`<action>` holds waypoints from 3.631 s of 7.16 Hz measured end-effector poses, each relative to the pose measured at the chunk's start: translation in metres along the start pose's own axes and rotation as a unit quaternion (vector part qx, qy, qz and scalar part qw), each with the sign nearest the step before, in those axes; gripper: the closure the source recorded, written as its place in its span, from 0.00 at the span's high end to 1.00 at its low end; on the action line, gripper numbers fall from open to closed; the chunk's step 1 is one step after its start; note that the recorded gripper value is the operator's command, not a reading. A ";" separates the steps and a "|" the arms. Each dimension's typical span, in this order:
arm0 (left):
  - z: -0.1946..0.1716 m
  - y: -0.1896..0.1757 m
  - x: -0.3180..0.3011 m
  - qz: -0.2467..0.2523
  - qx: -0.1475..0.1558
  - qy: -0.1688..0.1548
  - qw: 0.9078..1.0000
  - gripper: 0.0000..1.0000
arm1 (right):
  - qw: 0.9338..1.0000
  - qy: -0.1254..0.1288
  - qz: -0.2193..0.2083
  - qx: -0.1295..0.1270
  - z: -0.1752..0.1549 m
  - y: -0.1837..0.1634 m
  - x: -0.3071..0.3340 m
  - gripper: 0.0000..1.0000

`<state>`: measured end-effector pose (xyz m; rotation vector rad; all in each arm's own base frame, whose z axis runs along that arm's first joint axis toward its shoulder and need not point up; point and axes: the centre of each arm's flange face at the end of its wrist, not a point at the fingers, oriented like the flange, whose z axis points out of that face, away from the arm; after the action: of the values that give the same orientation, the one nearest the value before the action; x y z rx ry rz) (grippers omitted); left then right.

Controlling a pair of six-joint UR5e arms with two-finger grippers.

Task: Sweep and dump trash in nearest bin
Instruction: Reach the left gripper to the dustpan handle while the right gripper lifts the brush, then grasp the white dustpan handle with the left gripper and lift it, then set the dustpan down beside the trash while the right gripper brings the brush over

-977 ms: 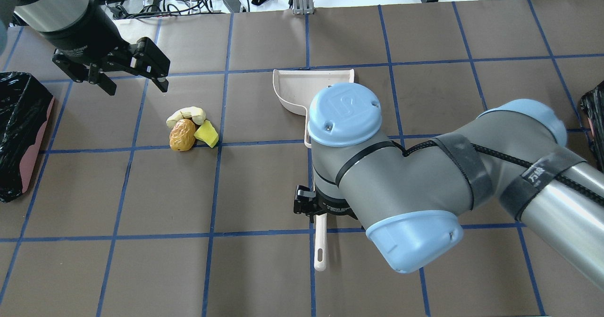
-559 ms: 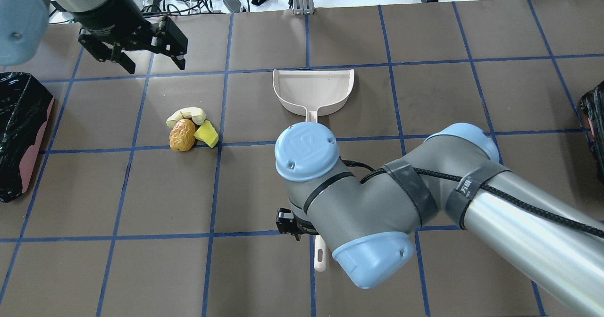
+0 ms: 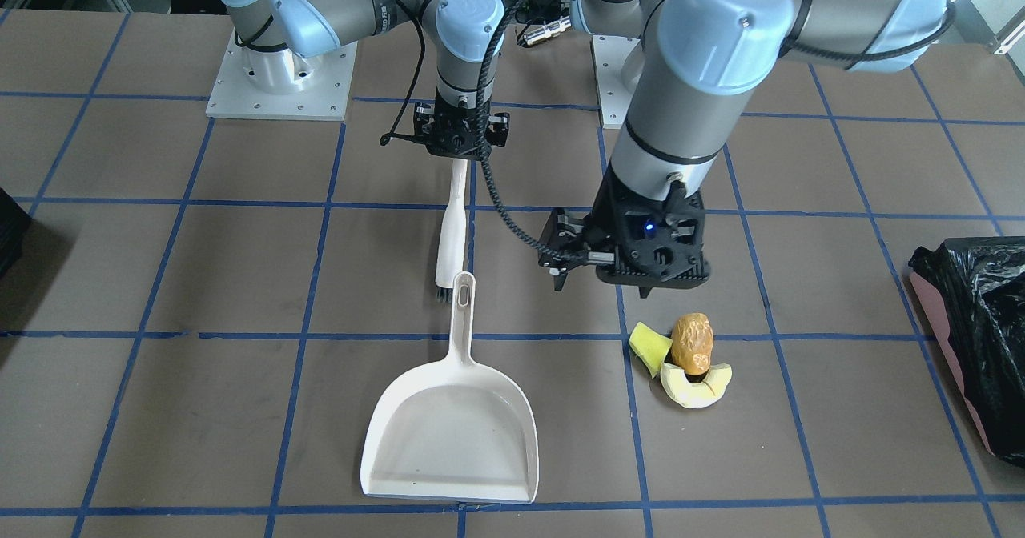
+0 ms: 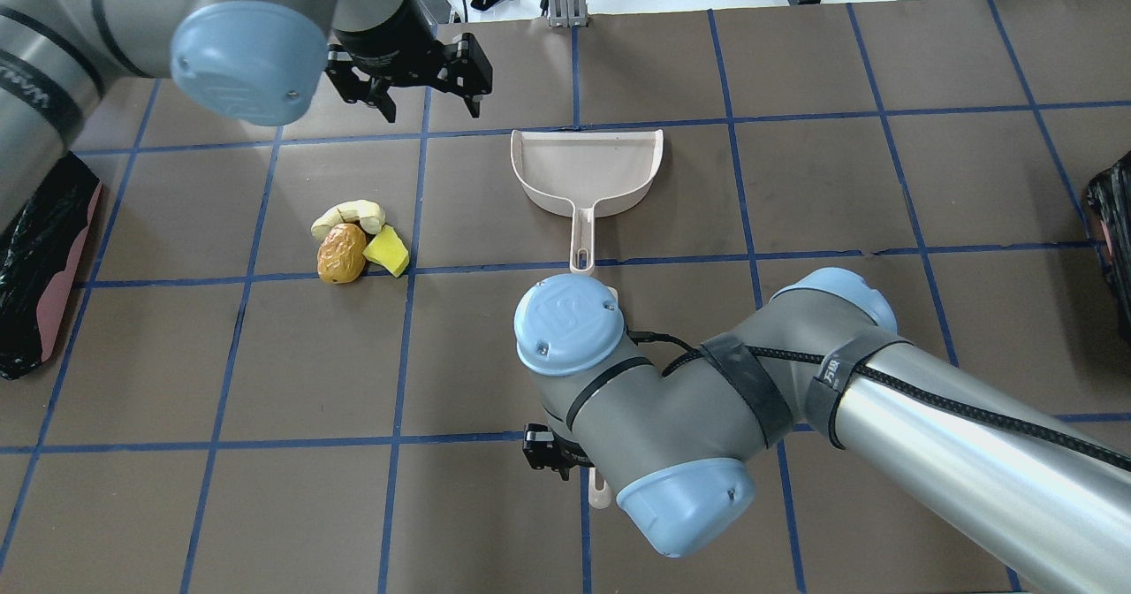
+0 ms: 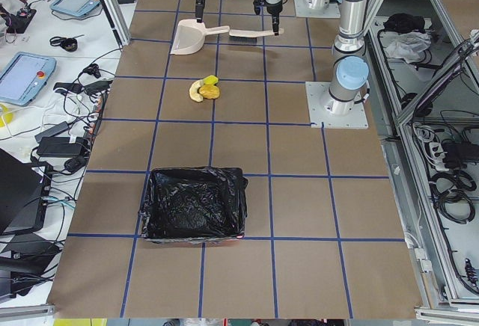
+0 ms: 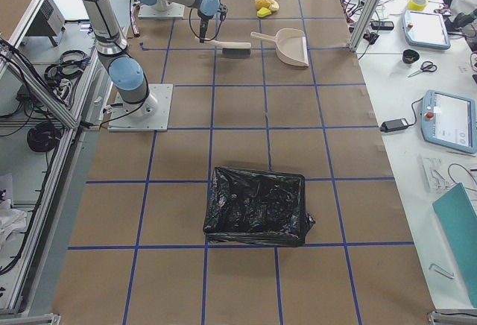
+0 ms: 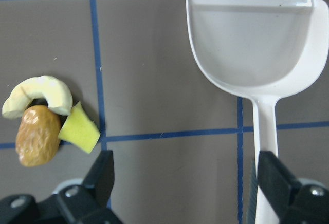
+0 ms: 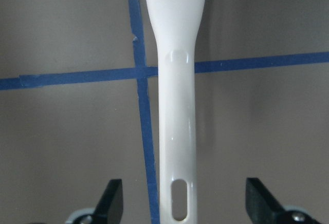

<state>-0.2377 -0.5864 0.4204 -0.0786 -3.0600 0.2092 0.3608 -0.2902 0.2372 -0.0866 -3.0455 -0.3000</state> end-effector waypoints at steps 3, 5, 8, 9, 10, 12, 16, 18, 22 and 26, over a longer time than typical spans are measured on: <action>0.070 -0.004 0.063 0.014 0.000 -0.003 1.000 1.00 | 1.000 -0.005 -0.003 0.006 0.007 -0.001 0.000 0.00; 0.102 0.005 0.091 0.031 -0.011 -0.022 0.999 1.00 | 1.000 -0.004 -0.003 0.007 0.007 -0.001 0.000 0.00; 0.147 0.015 0.111 0.054 -0.053 -0.008 0.997 1.00 | 1.000 -0.002 -0.004 0.012 0.005 -0.002 0.000 0.00; 0.158 0.019 0.114 0.067 -0.066 -0.007 0.996 1.00 | 1.000 -0.002 -0.004 0.013 0.004 -0.002 0.000 0.00; 0.167 0.025 0.119 0.077 -0.079 -0.005 0.994 1.00 | 1.000 -0.003 -0.003 0.014 0.003 -0.001 0.000 0.00; 0.176 0.038 0.130 0.089 -0.101 -0.001 0.991 0.94 | 1.000 -0.005 0.000 0.014 0.002 0.000 0.000 0.00; 0.185 0.049 0.130 0.090 -0.132 -0.008 0.987 0.58 | 1.000 -0.005 0.011 0.014 0.002 0.004 -0.002 0.00; 0.187 0.050 0.130 0.086 -0.136 -0.008 0.987 0.00 | 1.000 -0.004 0.020 0.017 0.001 0.005 -0.004 0.00; 0.178 0.046 0.131 0.089 -0.128 -0.005 0.988 0.00 | 0.998 -0.004 0.050 0.023 0.000 0.010 -0.008 0.00; 0.103 -0.007 0.061 0.119 -0.083 0.002 0.989 0.00 | 0.995 -0.010 0.090 0.028 -0.002 0.012 -0.010 0.00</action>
<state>-0.3069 -0.6040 0.3240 -0.4525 -3.0512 -0.0336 0.3720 -0.2796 0.2408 -0.3605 -3.0339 -0.2009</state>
